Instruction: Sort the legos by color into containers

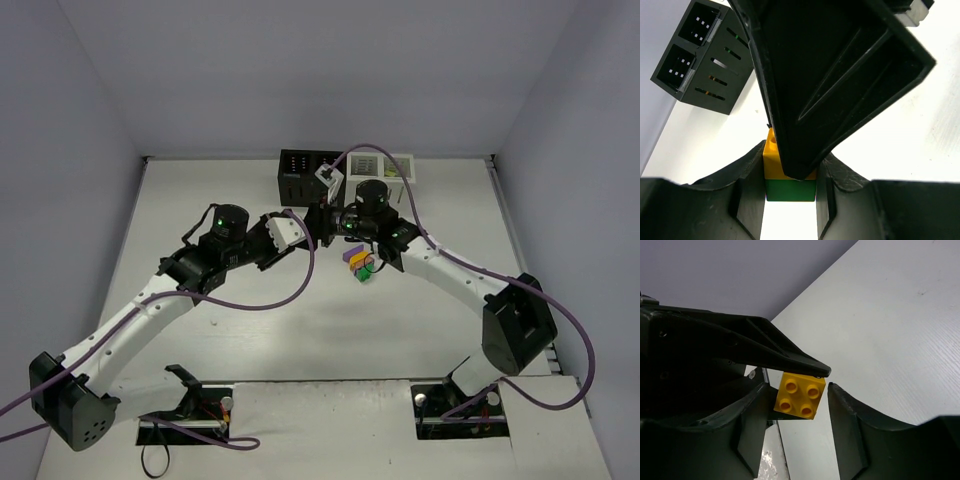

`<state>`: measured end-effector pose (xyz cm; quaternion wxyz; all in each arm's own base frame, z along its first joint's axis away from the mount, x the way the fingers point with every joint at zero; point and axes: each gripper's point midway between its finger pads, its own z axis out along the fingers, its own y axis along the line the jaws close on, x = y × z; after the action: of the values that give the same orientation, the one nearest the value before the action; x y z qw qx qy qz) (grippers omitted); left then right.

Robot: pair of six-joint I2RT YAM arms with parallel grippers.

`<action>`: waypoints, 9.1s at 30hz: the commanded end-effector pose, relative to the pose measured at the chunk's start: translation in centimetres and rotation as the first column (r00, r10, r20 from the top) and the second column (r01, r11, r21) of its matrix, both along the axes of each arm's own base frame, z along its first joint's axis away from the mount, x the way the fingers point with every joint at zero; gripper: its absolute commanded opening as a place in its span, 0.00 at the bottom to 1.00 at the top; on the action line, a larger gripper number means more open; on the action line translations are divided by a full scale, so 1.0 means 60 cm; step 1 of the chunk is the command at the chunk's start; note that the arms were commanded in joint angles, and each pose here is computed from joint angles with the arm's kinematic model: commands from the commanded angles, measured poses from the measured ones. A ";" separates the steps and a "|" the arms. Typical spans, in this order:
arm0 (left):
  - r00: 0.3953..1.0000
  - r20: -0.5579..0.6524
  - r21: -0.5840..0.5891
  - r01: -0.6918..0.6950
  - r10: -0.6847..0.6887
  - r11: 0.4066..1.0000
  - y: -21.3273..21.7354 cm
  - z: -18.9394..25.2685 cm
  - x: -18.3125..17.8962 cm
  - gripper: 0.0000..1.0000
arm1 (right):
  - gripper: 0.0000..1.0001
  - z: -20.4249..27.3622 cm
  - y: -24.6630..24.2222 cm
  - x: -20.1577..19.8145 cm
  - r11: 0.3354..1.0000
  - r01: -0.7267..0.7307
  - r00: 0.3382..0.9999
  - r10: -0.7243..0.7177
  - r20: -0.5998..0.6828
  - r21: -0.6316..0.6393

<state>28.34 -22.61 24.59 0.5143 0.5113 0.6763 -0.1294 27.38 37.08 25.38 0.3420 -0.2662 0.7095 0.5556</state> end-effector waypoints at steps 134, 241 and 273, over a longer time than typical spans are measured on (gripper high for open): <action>0.990 0.140 -0.164 0.053 -0.029 0.985 0.014 0.083 0.023 0.12 | 0.68 0.111 -0.021 0.059 0.995 0.037 0.987 -0.052 0.153 0.094; 0.685 -0.367 -0.300 -0.727 0.629 0.617 0.116 0.060 0.168 0.86 | 0.53 0.007 -0.238 0.356 0.655 0.728 0.636 -0.536 0.555 -0.202; 0.704 -0.390 -0.239 -0.699 0.593 0.674 0.094 0.021 0.170 0.86 | 0.67 -0.307 -0.305 0.087 0.641 0.463 0.852 -0.513 0.107 -0.613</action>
<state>37.73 -16.41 22.17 0.4698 0.1047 0.8686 -0.1176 31.58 17.83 6.08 0.3389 -0.1270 0.9151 0.1776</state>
